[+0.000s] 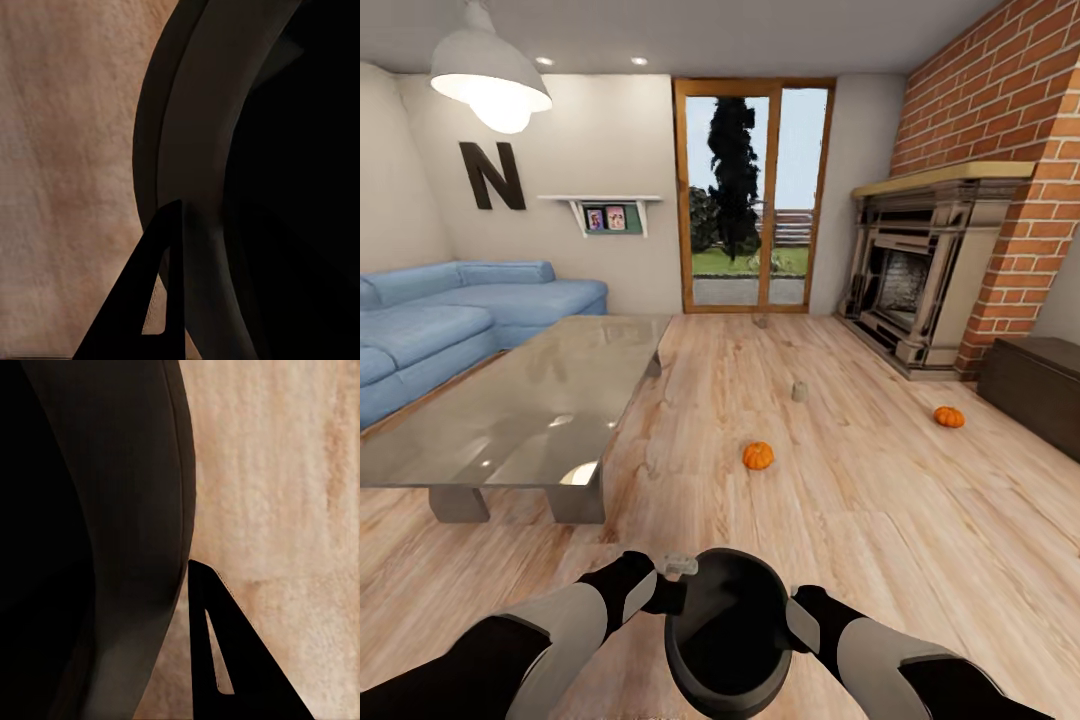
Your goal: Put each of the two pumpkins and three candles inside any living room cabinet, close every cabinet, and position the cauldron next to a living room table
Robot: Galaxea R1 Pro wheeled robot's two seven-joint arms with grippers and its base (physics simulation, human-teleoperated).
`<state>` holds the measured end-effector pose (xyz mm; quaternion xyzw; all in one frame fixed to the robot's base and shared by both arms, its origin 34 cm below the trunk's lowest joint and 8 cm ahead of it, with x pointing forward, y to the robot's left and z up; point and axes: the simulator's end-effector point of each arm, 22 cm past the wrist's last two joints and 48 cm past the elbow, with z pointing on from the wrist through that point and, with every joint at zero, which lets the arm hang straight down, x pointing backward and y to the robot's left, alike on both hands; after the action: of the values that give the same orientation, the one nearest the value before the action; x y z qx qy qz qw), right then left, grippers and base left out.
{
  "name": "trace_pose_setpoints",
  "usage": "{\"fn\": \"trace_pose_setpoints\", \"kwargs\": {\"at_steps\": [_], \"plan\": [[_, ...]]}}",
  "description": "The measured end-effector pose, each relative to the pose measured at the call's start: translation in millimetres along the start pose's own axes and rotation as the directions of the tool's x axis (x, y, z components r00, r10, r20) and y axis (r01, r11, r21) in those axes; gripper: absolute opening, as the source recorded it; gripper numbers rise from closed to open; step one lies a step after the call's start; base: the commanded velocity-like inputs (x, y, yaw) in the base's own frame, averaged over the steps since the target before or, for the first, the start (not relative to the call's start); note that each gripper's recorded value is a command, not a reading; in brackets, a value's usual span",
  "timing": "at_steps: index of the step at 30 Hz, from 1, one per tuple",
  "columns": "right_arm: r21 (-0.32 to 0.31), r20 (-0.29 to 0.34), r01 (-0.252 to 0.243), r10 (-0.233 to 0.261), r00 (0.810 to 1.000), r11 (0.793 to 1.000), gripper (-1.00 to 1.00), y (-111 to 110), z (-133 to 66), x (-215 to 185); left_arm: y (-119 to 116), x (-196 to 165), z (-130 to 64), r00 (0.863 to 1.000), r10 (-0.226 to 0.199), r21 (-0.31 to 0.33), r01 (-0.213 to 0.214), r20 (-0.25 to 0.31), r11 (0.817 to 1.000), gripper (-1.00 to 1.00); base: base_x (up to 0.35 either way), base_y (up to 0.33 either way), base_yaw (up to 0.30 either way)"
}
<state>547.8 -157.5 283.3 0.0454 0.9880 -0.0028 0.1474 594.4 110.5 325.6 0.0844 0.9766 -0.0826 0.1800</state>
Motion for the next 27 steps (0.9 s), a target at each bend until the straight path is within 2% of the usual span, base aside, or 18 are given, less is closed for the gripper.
{"fn": "trace_pose_setpoints", "kwargs": {"at_steps": [27], "plan": [[0.000, 0.000, 0.000, 0.000, 1.000, 1.000, -1.00, 0.0, 0.0, 0.0, 0.0, 0.0, 0.0, 1.000, 0.000, 0.000, 0.000, 0.000, 1.000, -1.00, 0.000, 0.000, 0.287]]}}
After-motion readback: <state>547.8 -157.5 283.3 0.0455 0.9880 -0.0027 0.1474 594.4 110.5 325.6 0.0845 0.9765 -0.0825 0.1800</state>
